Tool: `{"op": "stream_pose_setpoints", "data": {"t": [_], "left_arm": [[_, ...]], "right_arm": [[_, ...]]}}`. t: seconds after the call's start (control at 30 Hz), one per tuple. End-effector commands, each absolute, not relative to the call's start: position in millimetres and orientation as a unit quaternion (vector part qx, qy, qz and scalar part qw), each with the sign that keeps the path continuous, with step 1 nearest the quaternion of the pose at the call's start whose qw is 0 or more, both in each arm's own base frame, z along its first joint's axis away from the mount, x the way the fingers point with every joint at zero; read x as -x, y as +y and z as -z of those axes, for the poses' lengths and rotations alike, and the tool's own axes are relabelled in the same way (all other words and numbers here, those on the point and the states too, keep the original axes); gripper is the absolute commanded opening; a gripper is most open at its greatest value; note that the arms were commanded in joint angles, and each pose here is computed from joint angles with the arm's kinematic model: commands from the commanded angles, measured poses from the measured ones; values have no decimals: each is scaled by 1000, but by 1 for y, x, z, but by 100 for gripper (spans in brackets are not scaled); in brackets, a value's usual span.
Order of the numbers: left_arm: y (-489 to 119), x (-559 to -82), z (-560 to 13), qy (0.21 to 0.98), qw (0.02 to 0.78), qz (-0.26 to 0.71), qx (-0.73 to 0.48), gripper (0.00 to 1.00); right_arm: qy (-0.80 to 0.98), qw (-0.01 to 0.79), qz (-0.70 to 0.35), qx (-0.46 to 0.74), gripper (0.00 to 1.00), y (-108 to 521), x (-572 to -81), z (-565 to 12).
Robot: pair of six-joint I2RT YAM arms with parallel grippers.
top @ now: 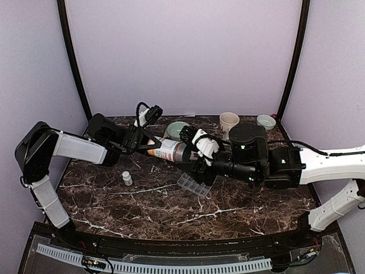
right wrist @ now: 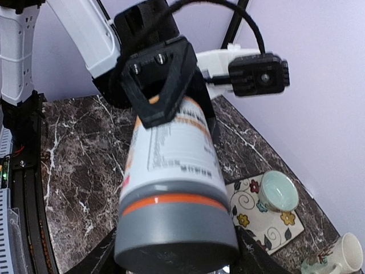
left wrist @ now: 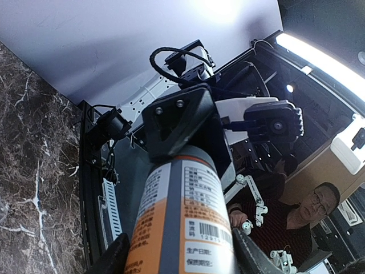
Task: Sort the pills into containers
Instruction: Unscrew the lid of the pill bottle.
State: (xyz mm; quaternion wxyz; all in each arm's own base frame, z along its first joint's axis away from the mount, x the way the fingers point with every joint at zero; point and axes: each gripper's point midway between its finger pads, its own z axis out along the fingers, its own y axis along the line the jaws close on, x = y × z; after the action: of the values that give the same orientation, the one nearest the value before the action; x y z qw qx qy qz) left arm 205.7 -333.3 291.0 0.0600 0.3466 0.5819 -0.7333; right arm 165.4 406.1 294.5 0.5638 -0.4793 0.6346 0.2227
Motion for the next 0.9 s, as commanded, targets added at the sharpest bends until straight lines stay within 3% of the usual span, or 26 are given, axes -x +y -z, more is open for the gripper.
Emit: {"op": "stream_pose_setpoints", "data": {"t": [0.0,0.1,0.4,0.67,0.87], "left_arm": [[-325,-191,-325,525,142,739,-397,26],[-325,-193,-325,525,145,740,-394,25],[-324,-201,-321,531,164,739,-381,25],[-327,-220,-309,566,239,702,-361,25],[-326,-227,-304,580,302,662,-366,25]], "right_arm": [[679,521,-171,488,63,381,-173,-257],[680,521,-180,484,71,380,-171,-261],[691,525,-228,442,75,372,-166,-279],[727,506,-353,301,80,352,-183,-313],[749,431,-474,167,79,340,-209,-319]]}}
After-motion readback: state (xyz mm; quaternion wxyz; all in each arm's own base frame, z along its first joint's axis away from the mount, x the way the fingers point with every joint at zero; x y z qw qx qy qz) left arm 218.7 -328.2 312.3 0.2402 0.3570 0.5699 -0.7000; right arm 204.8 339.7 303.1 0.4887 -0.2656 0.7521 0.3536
